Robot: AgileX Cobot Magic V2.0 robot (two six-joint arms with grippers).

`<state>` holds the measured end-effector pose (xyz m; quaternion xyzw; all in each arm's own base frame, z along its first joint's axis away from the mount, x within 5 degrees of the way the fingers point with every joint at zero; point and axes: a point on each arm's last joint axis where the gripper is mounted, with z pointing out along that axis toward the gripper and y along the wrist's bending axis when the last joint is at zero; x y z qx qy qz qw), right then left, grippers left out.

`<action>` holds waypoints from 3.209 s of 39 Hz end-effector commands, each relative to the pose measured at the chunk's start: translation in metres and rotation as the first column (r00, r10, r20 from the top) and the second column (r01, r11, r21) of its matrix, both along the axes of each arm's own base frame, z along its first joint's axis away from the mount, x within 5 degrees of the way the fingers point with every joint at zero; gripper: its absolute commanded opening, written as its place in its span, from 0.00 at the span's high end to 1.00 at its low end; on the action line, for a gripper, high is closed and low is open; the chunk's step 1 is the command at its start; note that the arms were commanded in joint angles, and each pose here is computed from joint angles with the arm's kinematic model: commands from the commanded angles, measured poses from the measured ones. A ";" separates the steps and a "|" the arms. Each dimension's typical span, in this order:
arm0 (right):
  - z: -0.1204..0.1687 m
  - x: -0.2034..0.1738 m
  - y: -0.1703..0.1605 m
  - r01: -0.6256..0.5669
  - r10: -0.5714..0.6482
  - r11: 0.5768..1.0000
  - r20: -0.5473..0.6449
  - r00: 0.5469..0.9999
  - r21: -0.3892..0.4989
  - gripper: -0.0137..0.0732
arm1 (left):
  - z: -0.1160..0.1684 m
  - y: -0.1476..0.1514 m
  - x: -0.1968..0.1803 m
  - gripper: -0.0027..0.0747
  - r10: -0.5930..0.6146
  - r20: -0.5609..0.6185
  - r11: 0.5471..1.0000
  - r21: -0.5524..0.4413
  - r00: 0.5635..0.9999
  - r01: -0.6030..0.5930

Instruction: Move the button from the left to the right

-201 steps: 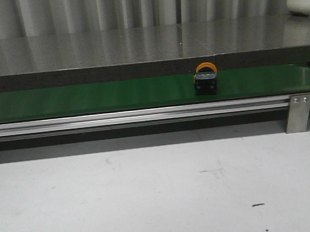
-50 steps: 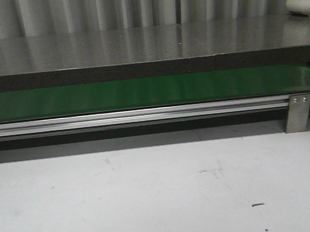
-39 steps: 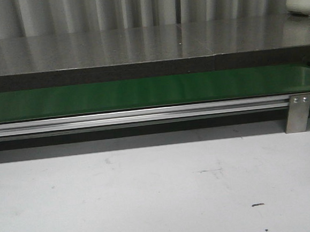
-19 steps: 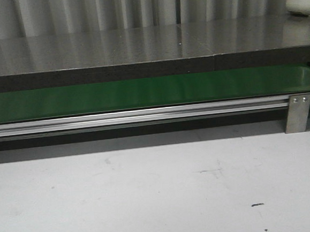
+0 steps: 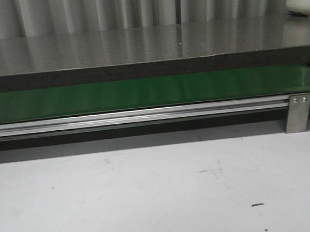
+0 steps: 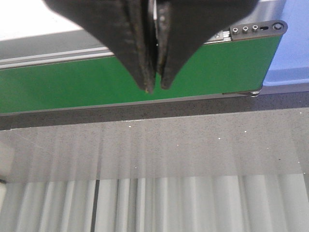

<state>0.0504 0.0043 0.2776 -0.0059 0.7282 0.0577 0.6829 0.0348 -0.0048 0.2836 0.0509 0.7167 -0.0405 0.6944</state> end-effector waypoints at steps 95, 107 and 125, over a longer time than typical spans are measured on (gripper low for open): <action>-0.016 0.004 0.002 -0.015 0.017 1.000 0.149 0.989 -0.013 0.92 | -0.083 0.003 0.021 0.99 0.104 0.080 0.993 -0.055 0.991 -0.100; -0.079 0.004 0.003 -0.022 0.023 1.000 0.053 0.998 -0.010 0.92 | -0.083 0.003 0.021 0.99 0.102 0.078 0.994 -0.055 0.992 -0.098; -0.079 0.004 0.003 -0.024 0.024 1.000 0.045 0.999 -0.011 0.92 | -0.083 0.003 0.021 0.99 0.102 0.079 0.994 -0.055 0.992 -0.098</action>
